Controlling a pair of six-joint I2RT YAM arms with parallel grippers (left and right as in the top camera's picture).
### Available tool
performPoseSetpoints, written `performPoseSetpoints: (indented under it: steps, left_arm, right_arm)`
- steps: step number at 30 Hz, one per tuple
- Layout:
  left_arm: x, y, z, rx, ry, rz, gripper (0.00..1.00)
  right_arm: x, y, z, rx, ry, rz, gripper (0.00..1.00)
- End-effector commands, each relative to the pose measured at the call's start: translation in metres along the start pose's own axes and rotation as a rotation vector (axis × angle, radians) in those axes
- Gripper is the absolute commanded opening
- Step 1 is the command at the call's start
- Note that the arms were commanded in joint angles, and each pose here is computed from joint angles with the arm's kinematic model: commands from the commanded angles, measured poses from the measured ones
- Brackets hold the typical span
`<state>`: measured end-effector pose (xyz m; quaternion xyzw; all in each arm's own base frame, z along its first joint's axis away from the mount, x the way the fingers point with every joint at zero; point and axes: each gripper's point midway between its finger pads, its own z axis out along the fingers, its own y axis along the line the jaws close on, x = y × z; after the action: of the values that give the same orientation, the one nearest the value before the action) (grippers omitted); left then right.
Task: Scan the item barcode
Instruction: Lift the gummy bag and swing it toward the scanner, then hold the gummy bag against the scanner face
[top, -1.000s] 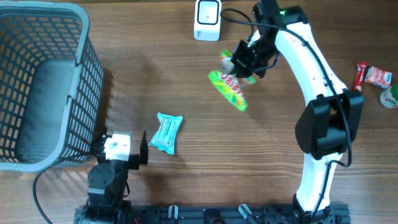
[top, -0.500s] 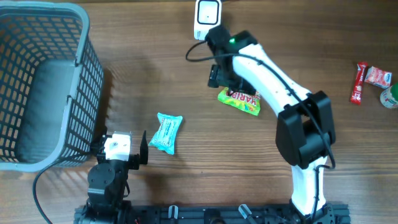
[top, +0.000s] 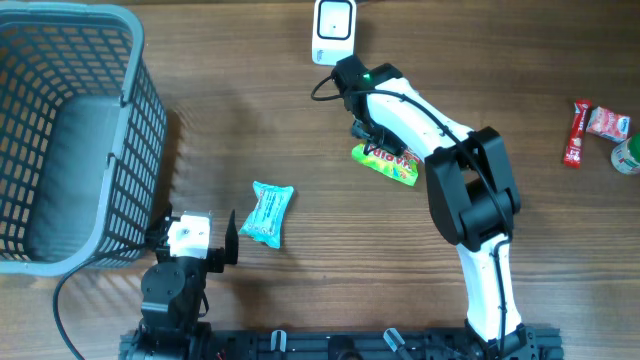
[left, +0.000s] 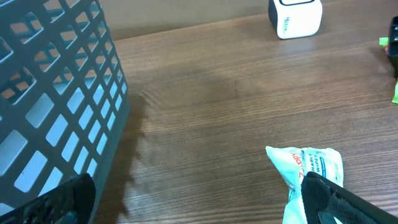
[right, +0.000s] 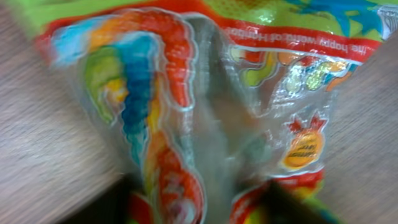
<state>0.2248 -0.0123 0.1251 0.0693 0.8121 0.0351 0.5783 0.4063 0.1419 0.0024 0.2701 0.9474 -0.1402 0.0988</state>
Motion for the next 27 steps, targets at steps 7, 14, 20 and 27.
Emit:
performPoseSetpoints:
  steps: [7,14,20,27]
  left_arm:
    - [0.0,-0.004,0.0,0.022,-0.006,-0.007,1.0]
    - [0.0,-0.004,0.0,0.022,-0.006,-0.007,1.0]
    - [0.0,-0.004,0.0,0.022,-0.006,-0.007,1.0]
    - [0.0,-0.004,0.0,0.022,-0.006,-0.007,1.0]
  right_arm:
    - [0.092,0.069,-0.082,-0.718,0.554,-0.756,0.04]
    - [0.11,0.086,-0.241,-1.752,0.723,-0.856,0.04]
    - [0.096,0.094,-0.267,-2.05,0.486,-0.977,0.04]
    - [0.095,0.108,-0.273,-2.21,0.054,-1.253,0.04]
